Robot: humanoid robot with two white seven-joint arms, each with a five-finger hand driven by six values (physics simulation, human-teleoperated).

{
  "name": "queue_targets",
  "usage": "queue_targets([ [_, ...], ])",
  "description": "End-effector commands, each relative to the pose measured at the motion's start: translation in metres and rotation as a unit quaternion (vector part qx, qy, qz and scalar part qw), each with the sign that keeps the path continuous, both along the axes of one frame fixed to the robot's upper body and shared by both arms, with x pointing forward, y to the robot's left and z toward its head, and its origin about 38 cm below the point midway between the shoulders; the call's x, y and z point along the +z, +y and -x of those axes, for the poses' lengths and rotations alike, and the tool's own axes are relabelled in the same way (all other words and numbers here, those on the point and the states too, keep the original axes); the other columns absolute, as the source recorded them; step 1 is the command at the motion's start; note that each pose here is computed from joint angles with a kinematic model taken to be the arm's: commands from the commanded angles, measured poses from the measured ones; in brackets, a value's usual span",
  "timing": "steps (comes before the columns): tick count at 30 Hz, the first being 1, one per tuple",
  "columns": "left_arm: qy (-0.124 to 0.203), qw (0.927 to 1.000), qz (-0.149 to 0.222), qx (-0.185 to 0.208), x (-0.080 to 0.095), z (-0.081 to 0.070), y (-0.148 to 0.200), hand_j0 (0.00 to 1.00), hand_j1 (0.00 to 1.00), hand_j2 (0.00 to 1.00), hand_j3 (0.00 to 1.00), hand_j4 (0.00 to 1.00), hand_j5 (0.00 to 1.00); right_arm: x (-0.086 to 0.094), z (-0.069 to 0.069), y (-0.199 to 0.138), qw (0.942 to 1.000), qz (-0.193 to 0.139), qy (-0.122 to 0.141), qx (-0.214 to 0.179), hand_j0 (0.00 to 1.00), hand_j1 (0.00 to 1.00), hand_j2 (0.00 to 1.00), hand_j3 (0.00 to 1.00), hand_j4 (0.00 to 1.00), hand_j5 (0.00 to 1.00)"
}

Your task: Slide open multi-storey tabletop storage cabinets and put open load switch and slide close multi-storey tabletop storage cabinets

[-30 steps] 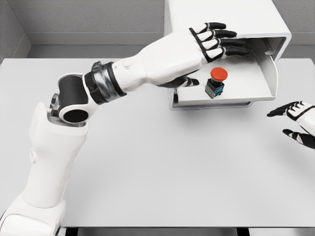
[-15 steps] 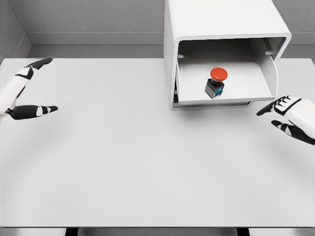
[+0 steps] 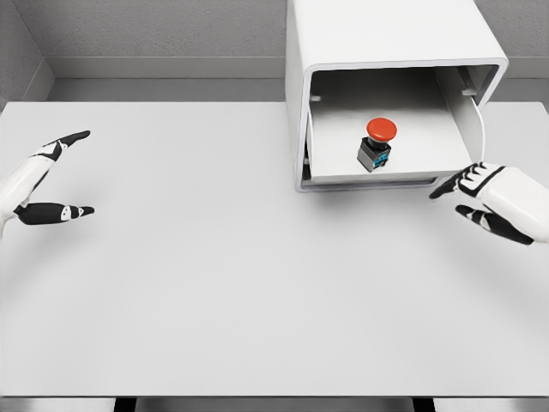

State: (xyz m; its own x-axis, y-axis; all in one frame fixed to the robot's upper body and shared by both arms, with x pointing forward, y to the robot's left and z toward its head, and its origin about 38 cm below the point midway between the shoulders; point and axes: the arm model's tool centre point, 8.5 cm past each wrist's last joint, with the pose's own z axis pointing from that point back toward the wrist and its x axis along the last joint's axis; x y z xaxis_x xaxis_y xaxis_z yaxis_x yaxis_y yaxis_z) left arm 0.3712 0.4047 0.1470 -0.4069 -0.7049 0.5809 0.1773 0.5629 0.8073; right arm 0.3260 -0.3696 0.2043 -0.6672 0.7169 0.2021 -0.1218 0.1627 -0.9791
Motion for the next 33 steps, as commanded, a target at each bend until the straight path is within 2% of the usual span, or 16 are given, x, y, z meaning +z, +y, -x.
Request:
queue_targets([
  [1, -0.001, 1.0000, 0.004, 0.001, 0.001, 0.000, 0.001, 1.00, 1.00, 1.00, 1.00, 1.00, 1.00, -0.010, 0.000, 0.004, 0.9999, -0.002, 0.015, 0.006, 0.62, 0.62, 0.62, 0.62, 0.62, 0.62],
  [6, -0.001, 1.0000, 0.007, 0.001, 0.000, 0.000, 0.000, 1.00, 1.00, 1.00, 1.00, 1.00, 1.00, -0.007, -0.004, 0.007, 0.9999, 0.001, 0.010, 0.010, 0.62, 0.62, 0.62, 0.62, 0.62, 0.62],
  [11, -0.001, 1.0000, 0.007, 0.000, 0.000, 0.000, -0.001, 1.00, 1.00, 1.00, 1.00, 1.00, 1.00, -0.008, -0.016, 0.012, 0.9998, 0.006, 0.013, 0.016, 0.62, 0.62, 0.62, 0.62, 0.62, 0.62],
  [12, -0.002, 1.0000, 0.007, 0.000, 0.000, 0.000, -0.001, 1.00, 1.00, 1.00, 1.00, 1.00, 1.00, -0.009, -0.017, 0.014, 0.9995, 0.014, 0.020, 0.021, 0.62, 0.62, 0.62, 0.62, 0.62, 0.62],
  [16, -0.002, 1.0000, 0.007, 0.000, 0.000, 0.000, -0.001, 1.00, 1.00, 1.00, 1.00, 1.00, 1.00, -0.008, -0.018, 0.015, 0.9994, 0.014, 0.019, 0.023, 0.63, 0.63, 0.63, 0.63, 0.63, 0.63],
  [19, -0.002, 1.0000, 0.007, 0.000, 0.000, 0.000, -0.001, 1.00, 1.00, 1.00, 1.00, 1.00, 1.00, -0.006, -0.030, 0.021, 0.9990, 0.021, 0.021, 0.033, 0.63, 0.63, 0.63, 0.63, 0.63, 0.63],
  [21, -0.001, 1.0000, 0.007, 0.000, 0.000, 0.000, -0.001, 1.00, 1.00, 1.00, 1.00, 1.00, 1.00, -0.007, -0.032, 0.023, 0.9989, 0.022, 0.022, 0.035, 0.63, 0.63, 0.63, 0.63, 0.63, 0.63],
  [22, -0.001, 1.0000, 0.007, 0.000, 0.000, 0.000, -0.001, 1.00, 1.00, 1.00, 1.00, 1.00, 1.00, -0.010, -0.034, 0.029, 0.9991, 0.010, 0.020, 0.036, 0.63, 0.63, 0.63, 0.63, 0.63, 0.63],
  [28, -0.001, 1.0000, 0.007, 0.001, 0.000, 0.000, 0.000, 1.00, 1.00, 1.00, 1.00, 1.00, 1.00, -0.008, -0.039, 0.028, 0.9991, 0.018, 0.019, 0.034, 0.64, 0.64, 0.64, 0.64, 0.64, 0.64],
  [33, -0.001, 1.0000, 0.007, 0.000, 0.000, 0.000, -0.001, 1.00, 1.00, 1.00, 1.00, 1.00, 1.00, -0.012, -0.050, 0.038, 0.9985, 0.019, 0.026, 0.044, 0.64, 0.64, 0.64, 0.64, 0.64, 0.64],
])
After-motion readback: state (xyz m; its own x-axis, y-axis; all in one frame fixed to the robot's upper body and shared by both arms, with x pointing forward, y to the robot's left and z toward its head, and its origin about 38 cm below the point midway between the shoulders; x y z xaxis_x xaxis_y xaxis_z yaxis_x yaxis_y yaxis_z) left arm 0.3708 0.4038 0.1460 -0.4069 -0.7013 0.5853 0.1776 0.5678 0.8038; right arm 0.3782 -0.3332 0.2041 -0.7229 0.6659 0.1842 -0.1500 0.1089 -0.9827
